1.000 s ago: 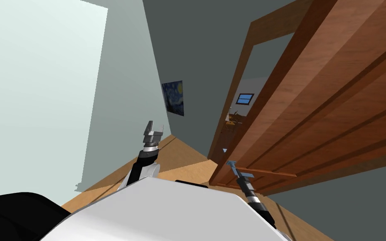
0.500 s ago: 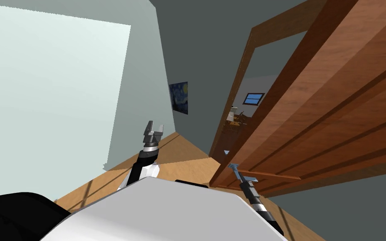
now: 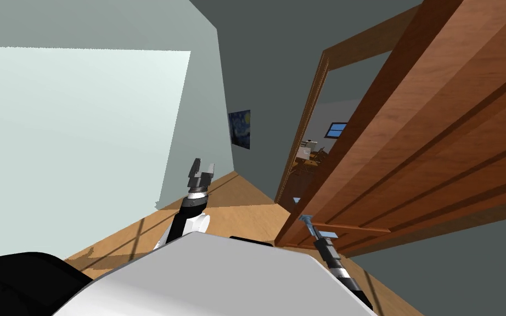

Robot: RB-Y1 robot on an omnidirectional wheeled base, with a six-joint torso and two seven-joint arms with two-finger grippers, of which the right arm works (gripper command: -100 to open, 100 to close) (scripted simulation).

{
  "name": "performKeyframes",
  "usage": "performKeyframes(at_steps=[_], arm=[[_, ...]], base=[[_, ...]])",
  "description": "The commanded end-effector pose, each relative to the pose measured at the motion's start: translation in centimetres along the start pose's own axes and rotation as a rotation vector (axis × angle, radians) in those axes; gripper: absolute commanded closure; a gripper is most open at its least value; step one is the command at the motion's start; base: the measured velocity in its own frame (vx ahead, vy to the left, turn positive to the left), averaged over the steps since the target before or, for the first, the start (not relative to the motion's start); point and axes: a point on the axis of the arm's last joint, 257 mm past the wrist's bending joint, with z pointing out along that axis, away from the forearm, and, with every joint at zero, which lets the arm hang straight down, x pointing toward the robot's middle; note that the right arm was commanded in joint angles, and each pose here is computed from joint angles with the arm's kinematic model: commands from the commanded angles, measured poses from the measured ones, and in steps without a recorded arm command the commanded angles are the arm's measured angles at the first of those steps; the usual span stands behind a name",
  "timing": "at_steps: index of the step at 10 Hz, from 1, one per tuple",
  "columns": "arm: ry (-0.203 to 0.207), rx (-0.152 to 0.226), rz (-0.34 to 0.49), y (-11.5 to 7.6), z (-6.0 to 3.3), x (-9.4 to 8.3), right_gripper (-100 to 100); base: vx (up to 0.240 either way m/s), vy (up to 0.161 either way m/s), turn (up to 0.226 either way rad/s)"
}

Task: Pull the door open

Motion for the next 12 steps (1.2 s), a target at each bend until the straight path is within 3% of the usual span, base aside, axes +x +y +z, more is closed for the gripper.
performKeyframes(at_steps=[1, 6, 8, 9, 12], arm=[[0.000, 0.001, 0.000, -0.2, 0.46, 0.1, 100], [-0.014, -0.002, -0.003, -0.3, 4.26, 0.7, 100], [-0.014, -0.002, -0.003, -0.3, 4.26, 0.7, 100], [-0.019, -0.002, -0.003, -0.3, 5.74, 1.1, 100], [-0.020, -0.002, -0.003, -0.3, 6.11, 1.1, 100]], base=[[-0.145, -0.058, 0.051], [-0.212, -0.078, 0.139], [-0.086, -0.019, 0.005], [-0.140, -0.033, 0.140], [-0.113, -0.052, 0.071]])
